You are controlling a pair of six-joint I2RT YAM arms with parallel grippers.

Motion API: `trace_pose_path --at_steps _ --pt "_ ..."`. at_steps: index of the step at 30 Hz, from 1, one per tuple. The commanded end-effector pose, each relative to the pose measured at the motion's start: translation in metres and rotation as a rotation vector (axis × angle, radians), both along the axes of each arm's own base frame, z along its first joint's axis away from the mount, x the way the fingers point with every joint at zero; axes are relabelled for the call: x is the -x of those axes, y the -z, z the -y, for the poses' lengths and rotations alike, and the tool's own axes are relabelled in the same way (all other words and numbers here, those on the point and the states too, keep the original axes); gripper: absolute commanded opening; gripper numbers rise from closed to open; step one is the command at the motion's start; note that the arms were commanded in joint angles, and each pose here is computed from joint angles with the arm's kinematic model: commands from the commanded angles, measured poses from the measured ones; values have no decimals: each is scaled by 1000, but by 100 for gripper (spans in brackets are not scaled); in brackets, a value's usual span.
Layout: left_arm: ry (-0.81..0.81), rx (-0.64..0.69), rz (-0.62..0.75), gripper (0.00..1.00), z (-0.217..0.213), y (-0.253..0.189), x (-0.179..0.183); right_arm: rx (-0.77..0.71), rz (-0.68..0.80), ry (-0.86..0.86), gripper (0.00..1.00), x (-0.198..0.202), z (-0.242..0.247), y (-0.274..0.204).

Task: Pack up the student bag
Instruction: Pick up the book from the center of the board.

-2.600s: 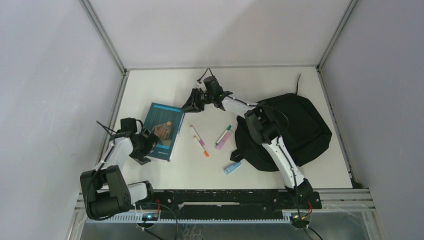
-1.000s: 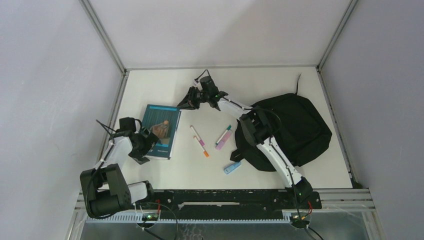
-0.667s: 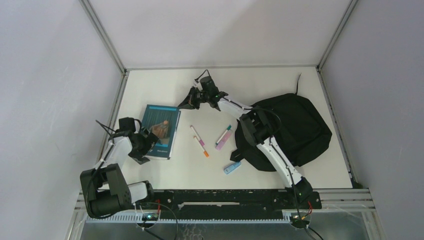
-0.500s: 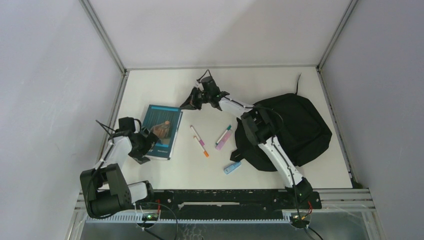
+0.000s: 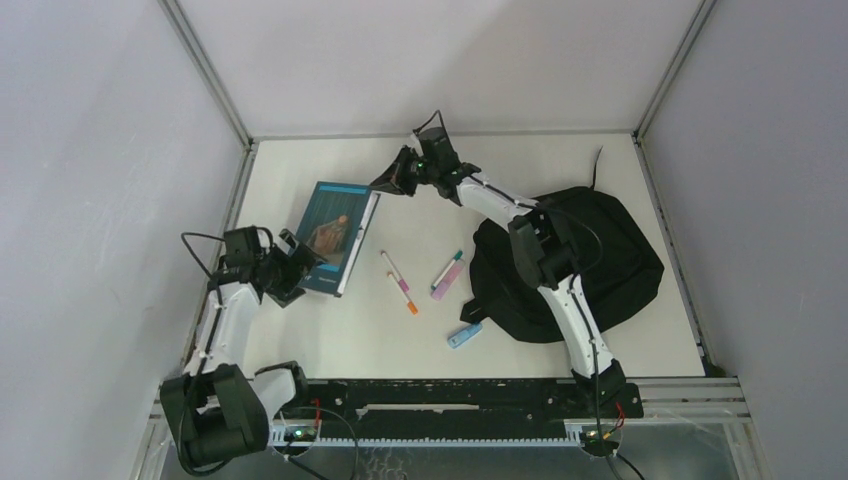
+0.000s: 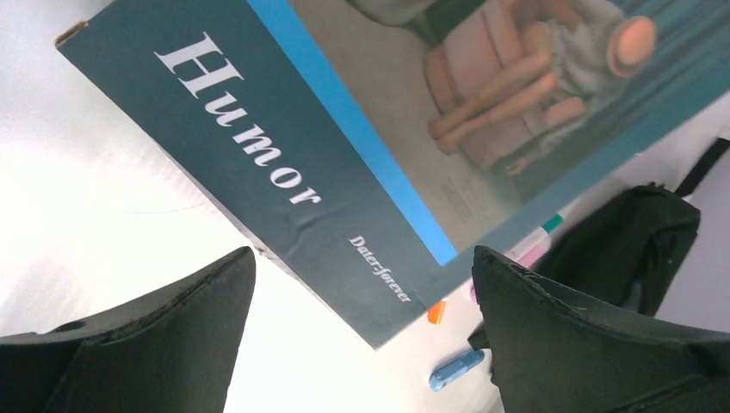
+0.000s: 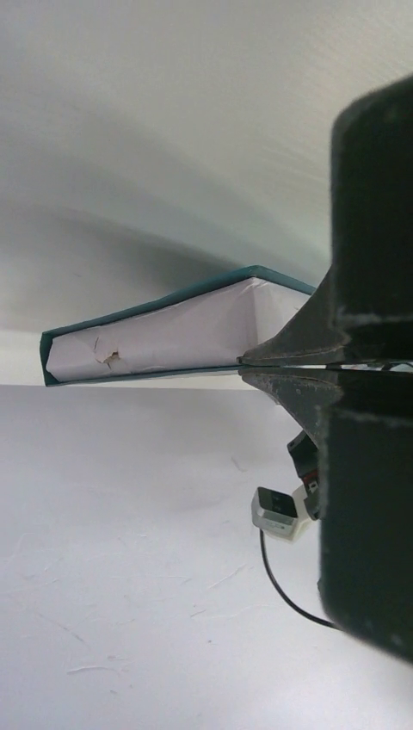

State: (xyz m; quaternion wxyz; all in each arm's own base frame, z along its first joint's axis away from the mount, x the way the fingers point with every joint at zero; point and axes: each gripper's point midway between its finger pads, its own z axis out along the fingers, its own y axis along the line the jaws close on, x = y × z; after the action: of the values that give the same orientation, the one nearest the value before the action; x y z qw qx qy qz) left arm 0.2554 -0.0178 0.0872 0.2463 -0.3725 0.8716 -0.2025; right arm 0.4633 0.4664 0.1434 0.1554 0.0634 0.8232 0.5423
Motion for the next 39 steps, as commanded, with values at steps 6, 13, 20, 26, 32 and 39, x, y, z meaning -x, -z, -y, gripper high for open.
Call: trace_pose_path --at_steps 6,13,20,26,32,39 --pt "29 131 194 100 24 -32 -5 -37 34 81 0 -5 16 -39" --pt "-161 110 183 100 12 -25 18 -55 1 101 0 -6 20 -37" --pt "-347 52 137 100 -7 -10 44 -81 -5 107 0 -9 22 -39" --pt "-328 143 164 100 5 1 35 -102 -9 100 0 -9 20 -40" --pt "-323 207 214 100 10 15 17 -114 -9 91 0 -7 19 -43" --pt "-338 273 354 100 10 15 -6 -122 -31 94 0 -6 18 -39"
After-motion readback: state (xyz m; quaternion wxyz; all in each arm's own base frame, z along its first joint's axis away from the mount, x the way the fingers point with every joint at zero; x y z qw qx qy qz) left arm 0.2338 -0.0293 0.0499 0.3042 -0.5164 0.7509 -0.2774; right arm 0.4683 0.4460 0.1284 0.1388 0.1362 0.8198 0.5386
